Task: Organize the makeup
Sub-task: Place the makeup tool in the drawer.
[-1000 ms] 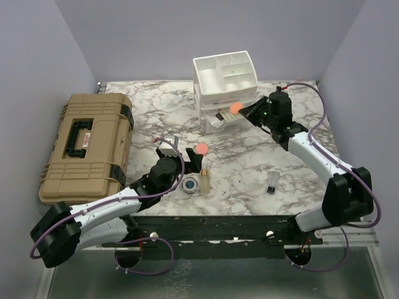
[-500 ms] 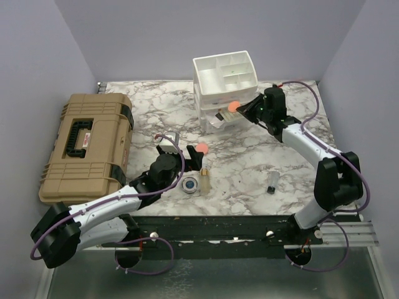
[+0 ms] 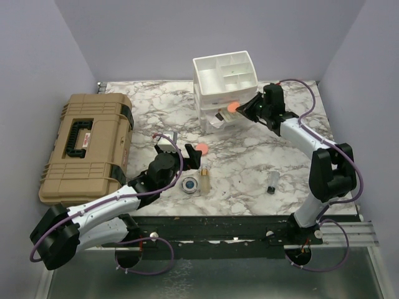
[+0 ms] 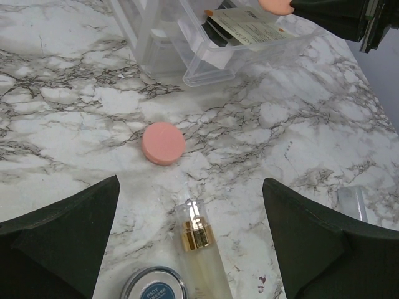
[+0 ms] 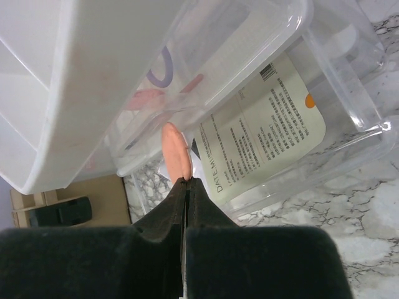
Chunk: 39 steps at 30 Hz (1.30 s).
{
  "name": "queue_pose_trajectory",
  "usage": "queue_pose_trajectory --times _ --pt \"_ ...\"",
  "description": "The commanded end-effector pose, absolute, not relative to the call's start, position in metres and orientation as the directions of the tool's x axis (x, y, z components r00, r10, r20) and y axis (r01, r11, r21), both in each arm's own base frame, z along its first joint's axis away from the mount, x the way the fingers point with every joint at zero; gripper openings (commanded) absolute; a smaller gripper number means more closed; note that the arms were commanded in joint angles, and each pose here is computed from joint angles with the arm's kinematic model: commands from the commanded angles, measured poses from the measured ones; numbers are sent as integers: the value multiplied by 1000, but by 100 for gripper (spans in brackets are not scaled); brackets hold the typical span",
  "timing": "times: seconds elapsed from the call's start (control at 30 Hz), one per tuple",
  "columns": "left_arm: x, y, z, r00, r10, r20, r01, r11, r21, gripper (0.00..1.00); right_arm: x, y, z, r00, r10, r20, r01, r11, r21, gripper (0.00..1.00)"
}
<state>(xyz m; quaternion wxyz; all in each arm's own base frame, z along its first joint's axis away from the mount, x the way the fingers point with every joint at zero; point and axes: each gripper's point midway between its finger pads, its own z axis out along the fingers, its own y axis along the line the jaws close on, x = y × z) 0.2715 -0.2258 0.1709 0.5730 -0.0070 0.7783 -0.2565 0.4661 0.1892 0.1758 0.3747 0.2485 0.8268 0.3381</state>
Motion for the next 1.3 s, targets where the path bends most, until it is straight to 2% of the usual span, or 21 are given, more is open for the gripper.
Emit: queue_pose_trajectory --times 0.0,0.2,0.53,0.83,0.93,1.2,1.23,1.27 --pt "277 -225 185 -322 -327 -889 277 865 -419 99 472 184 178 -594 645 -481 150 676 722 1" --pt "276 -225 183 -333 -338 -880 273 859 -433 99 476 179 175 -591 631 -503 164 704 691 2" --pt "274 -226 182 -341 -348 -873 273 852 -447 99 465 176 164 -601 639 -481 197 701 685 3" --pt "273 -227 179 -353 -356 -865 270 847 -458 99 472 181 167 -616 618 -489 165 708 687 2" --pt "273 -228 180 -352 -352 -867 278 845 -456 99 480 173 169 -589 618 -521 191 732 654 5" --pt "276 -222 189 -320 -359 -877 263 856 -446 99 488 175 174 -590 616 -522 179 730 660 11" --pt "276 -222 189 -321 -353 -879 266 857 -441 99 488 175 173 -593 613 -522 183 733 655 14" --pt "277 -223 190 -322 -349 -880 269 858 -438 99 488 175 174 -594 613 -521 184 734 654 21"
